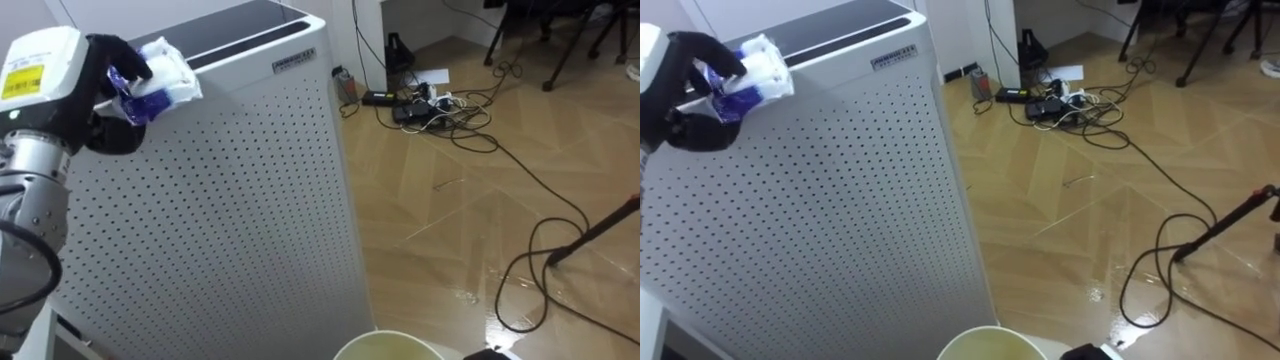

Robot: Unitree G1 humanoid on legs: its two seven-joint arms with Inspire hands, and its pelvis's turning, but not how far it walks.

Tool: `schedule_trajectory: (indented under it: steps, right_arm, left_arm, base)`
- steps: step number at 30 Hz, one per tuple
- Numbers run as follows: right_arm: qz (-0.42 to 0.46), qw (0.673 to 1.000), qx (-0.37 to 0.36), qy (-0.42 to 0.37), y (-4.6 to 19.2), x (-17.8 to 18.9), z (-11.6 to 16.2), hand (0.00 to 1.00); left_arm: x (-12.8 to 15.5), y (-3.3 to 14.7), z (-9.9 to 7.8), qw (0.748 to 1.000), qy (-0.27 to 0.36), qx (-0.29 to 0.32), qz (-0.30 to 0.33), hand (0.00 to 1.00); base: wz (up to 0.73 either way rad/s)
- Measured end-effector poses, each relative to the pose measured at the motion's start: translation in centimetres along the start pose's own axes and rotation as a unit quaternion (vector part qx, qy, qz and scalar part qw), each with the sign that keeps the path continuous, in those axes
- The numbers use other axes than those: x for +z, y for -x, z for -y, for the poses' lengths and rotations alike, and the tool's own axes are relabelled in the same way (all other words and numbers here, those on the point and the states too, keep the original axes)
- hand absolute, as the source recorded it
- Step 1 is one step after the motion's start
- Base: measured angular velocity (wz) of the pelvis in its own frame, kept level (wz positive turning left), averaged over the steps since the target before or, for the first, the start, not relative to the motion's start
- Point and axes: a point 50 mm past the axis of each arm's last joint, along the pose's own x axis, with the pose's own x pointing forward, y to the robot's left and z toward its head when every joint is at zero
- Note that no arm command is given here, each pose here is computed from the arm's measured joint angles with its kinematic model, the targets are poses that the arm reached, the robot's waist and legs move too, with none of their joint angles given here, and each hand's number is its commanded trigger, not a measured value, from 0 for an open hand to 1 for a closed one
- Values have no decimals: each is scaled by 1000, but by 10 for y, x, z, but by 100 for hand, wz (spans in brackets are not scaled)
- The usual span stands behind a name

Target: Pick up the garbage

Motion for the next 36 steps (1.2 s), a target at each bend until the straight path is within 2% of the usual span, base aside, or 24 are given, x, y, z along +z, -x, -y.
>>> schedule_trajectory:
  steps: [10, 16, 19, 24, 30, 36]
  right_arm:
    - [3, 1000, -2, -4, -1, 2, -1, 100]
    - [10, 1000, -4, -18, -3, 4, -6, 100]
    - [13, 1000, -3, -20, -4, 5, -8, 100]
    - [21, 1000, -4, -21, -4, 9, -9, 100]
    - [32, 999, 4, -11, -4, 11, -13, 100]
    - [41, 999, 12, -6, -6, 13, -19, 100]
  left_arm:
    - [7, 0, -8, 998, 19, 49, 20, 100]
    - [23, 1, -23, 992, 36, 108, 58, 100]
    - [36, 5, -31, 985, 76, 131, 81, 100]
    - [68, 18, -45, 963, 145, 167, 151, 100]
    - [96, 38, -55, 930, 228, 170, 234, 100]
    - [112, 48, -54, 912, 252, 158, 282, 100]
  base:
    - [2]
    - [7]
    - [3]
    - [3]
    - [2]
    - [2]
